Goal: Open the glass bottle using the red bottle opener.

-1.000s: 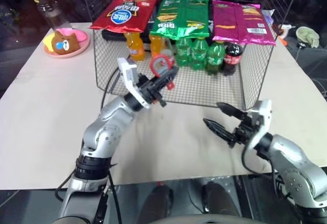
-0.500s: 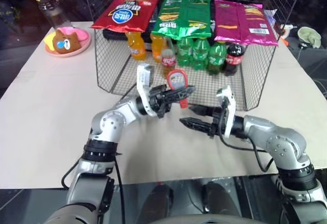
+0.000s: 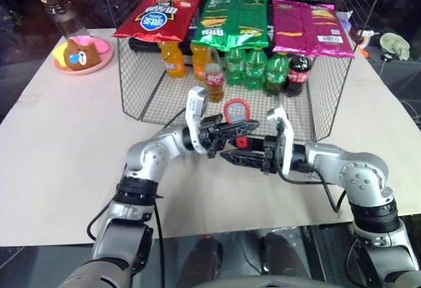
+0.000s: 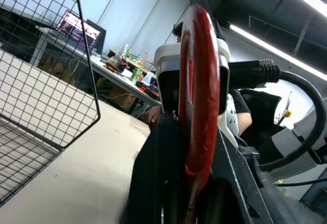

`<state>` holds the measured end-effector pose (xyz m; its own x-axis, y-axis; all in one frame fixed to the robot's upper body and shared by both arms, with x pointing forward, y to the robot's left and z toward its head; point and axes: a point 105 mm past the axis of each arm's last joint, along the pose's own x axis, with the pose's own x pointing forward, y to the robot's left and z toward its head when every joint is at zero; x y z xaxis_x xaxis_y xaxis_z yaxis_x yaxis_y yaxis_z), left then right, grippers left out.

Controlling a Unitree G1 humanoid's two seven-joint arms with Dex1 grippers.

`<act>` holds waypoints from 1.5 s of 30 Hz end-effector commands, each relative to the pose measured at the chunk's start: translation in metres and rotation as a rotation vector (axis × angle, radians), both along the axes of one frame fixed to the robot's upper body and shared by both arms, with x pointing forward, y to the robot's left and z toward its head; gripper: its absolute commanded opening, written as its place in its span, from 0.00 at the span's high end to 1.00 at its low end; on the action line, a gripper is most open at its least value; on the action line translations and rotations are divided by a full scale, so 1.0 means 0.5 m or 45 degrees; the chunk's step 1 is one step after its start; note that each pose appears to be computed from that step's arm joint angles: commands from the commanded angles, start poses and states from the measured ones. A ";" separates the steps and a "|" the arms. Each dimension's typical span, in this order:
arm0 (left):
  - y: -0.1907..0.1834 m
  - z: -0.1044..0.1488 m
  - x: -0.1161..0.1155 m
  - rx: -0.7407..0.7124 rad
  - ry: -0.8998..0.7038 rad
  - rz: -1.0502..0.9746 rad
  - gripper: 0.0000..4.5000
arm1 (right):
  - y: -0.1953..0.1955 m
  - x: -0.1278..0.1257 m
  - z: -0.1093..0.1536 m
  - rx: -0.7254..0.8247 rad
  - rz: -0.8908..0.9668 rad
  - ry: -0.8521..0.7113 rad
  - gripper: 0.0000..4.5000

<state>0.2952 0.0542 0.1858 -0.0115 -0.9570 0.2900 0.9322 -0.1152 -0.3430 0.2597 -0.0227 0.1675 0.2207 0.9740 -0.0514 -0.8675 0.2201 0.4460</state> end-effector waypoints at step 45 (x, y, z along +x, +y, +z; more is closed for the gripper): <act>0.001 -0.003 0.008 -0.027 -0.037 0.083 0.29 | -0.002 0.022 0.000 -0.018 -0.139 -0.053 0.90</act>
